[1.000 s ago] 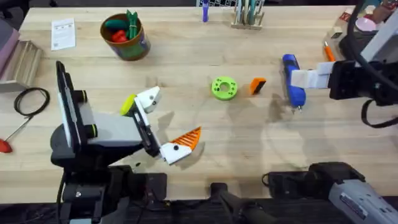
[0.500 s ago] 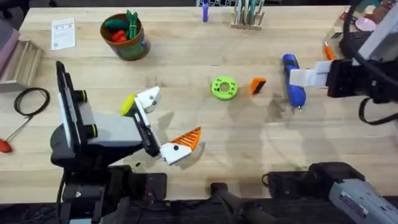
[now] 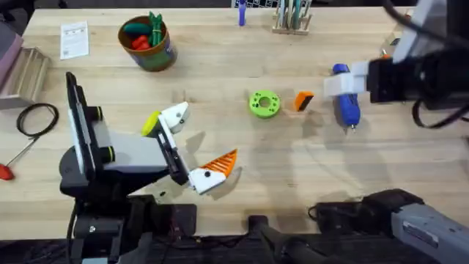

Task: Pick up the gripper from the table and insert it into the empty holder that is missing its gripper. Then pick up a screw, insert it into the mounting hole, and use the screwdriver to tighten it. Finally, clean up the table by picking up the vegetable and placing it into the bucket.

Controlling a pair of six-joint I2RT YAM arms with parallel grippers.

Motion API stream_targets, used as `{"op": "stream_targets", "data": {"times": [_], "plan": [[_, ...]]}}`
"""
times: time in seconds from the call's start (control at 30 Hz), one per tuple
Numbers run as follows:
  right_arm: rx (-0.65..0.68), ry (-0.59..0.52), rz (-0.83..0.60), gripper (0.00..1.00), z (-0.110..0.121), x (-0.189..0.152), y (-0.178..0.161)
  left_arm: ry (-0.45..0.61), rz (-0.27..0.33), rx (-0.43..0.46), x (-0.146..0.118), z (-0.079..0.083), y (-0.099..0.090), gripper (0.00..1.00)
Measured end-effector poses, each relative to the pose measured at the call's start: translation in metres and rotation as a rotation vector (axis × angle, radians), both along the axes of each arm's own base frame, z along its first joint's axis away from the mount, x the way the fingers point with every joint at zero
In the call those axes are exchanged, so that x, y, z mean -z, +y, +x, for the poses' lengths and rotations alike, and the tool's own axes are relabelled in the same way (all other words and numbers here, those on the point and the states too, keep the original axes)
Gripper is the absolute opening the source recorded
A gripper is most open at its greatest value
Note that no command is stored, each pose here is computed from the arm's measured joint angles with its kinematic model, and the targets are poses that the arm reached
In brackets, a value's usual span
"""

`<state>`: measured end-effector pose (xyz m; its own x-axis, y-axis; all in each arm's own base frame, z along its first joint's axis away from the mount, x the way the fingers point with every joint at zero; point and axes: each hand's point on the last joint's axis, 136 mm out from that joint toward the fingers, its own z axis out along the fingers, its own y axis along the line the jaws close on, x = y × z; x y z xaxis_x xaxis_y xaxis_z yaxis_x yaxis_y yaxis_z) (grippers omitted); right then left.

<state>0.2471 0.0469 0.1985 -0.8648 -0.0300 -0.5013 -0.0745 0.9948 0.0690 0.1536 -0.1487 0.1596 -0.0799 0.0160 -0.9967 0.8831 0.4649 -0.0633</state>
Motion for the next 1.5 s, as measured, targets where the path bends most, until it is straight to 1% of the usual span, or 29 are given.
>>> {"op": "stream_targets", "data": {"times": [0.13, 0.23, 0.37, 0.67, 0.87, 1.2, 1.33, 1.43, 1.5], "plan": [[-0.030, 0.070, -0.009, 0.994, 0.007, -0.007, 0.016, 0.000, 0.000, 0.000, 0.000, 0.000, 0.000, 0.985], [-0.049, 0.131, -0.019, 0.994, 0.014, -0.002, 0.026, 0.000, 0.000, 0.000, 0.000, 0.000, 0.000, 0.985], [-0.066, 0.189, -0.033, 0.994, 0.026, 0.014, 0.037, 0.000, 0.000, 0.000, 0.000, 0.000, 0.000, 0.985], [-0.061, 0.299, -0.060, 0.994, 0.034, 0.046, 0.041, 0.002, -0.001, 0.000, 0.000, 0.000, 0.000, 0.985], [-0.028, 0.377, -0.052, 0.992, 0.038, 0.069, 0.045, 0.002, -0.001, 0.000, 0.000, 0.000, 0.000, 0.985], [-0.016, 0.446, -0.034, 0.991, 0.049, 0.100, 0.054, 0.002, -0.001, 0.000, 0.000, 0.000, 0.000, 0.985], [-0.011, 0.452, -0.029, 0.992, 0.058, 0.114, 0.058, 0.002, -0.001, 0.000, 0.000, 0.000, 0.000, 0.985], [-0.010, 0.455, -0.030, 0.990, 0.061, 0.119, 0.059, 0.002, -0.001, 0.000, 0.000, 0.000, 0.000, 0.985], [-0.010, 0.454, -0.029, 0.966, 0.062, 0.119, 0.059, 0.002, -0.001, 0.000, 0.000, 0.000, 0.000, 0.985]]}}
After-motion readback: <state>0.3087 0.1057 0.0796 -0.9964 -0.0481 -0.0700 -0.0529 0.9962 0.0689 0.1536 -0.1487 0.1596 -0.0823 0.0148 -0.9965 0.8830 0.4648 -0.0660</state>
